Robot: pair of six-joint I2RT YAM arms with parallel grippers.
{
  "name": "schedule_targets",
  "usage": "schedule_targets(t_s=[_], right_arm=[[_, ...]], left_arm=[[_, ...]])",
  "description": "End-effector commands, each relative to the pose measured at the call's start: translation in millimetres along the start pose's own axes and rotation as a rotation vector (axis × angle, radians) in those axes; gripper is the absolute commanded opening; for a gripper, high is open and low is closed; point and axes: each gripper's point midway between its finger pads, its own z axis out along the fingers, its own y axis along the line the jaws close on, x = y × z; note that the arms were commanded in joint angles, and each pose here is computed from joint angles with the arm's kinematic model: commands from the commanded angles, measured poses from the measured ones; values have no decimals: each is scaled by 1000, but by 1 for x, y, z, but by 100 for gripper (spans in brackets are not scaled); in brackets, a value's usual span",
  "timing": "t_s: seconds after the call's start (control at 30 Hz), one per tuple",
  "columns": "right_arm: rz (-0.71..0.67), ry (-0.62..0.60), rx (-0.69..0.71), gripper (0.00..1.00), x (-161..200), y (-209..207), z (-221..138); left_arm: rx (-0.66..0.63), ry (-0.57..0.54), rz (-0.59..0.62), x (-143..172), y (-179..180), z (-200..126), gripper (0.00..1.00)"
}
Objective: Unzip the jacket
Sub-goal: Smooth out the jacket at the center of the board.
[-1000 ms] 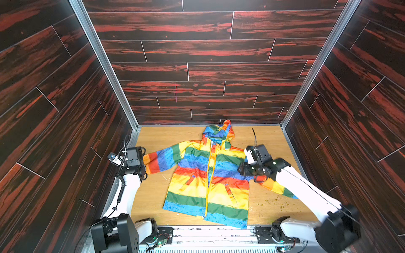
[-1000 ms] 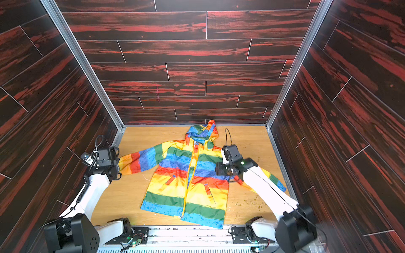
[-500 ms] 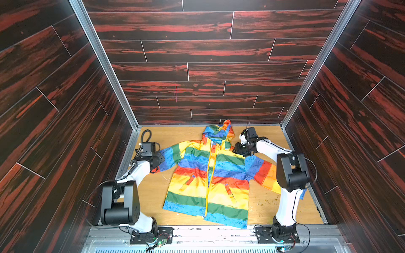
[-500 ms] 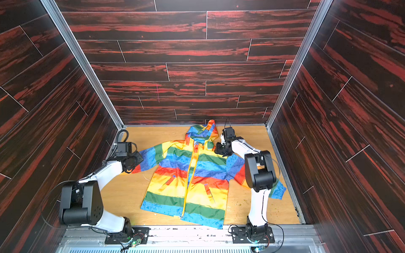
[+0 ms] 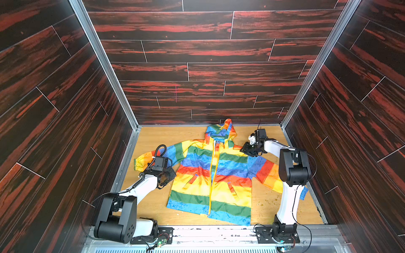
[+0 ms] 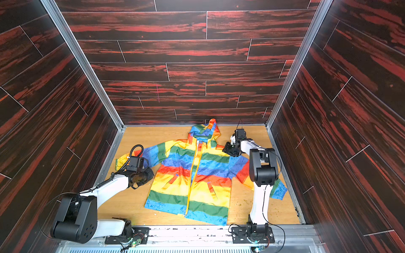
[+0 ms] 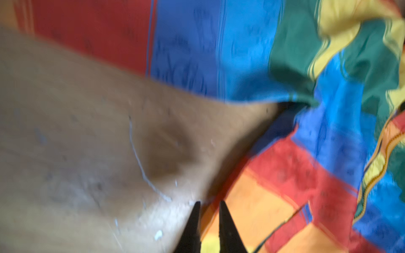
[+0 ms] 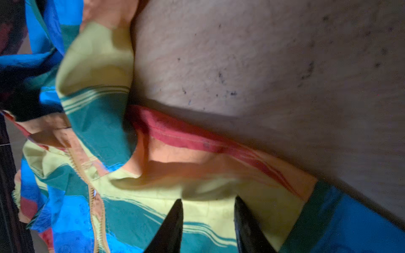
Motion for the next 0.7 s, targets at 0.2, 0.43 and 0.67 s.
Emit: schedule_targets(t_s=[0.2, 0.43, 0.67], right_arm=[[98, 66, 19, 41, 23, -26, 11], [34, 14, 5, 51, 22, -6, -27], [-33, -23, 21, 58, 42, 18, -69]], left_arm=[[-97, 36, -67, 57, 39, -2, 9], [-88, 28, 12, 54, 29, -26, 44], [-203, 124, 89, 64, 43, -42, 81]])
